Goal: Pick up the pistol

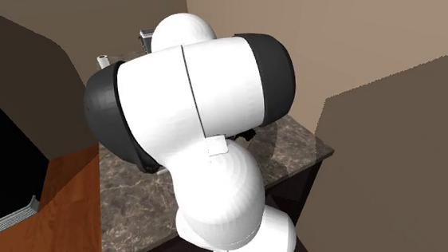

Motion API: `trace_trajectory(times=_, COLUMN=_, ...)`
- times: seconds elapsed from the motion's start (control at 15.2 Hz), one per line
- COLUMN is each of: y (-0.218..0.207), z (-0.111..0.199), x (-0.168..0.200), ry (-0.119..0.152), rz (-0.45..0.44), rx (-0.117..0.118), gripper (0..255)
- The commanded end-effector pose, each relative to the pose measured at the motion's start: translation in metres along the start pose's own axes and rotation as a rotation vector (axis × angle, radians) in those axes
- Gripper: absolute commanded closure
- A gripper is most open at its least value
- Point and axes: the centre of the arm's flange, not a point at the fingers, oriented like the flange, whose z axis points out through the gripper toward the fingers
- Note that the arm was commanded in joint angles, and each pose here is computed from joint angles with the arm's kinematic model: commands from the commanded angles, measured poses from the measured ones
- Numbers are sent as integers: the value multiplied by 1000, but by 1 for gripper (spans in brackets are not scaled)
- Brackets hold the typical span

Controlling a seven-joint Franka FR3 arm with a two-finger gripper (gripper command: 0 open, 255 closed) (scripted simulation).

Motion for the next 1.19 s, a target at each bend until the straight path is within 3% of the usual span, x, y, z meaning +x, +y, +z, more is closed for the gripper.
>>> trace_trajectory(times=0.0, y=0, z=0, x=0, ry=0, rz=0, rx=-1, gripper=255)
trace_trajectory(times=1.12, y=10, z=-71, x=35, ry=0, rz=0, rx=-1, gripper=255)
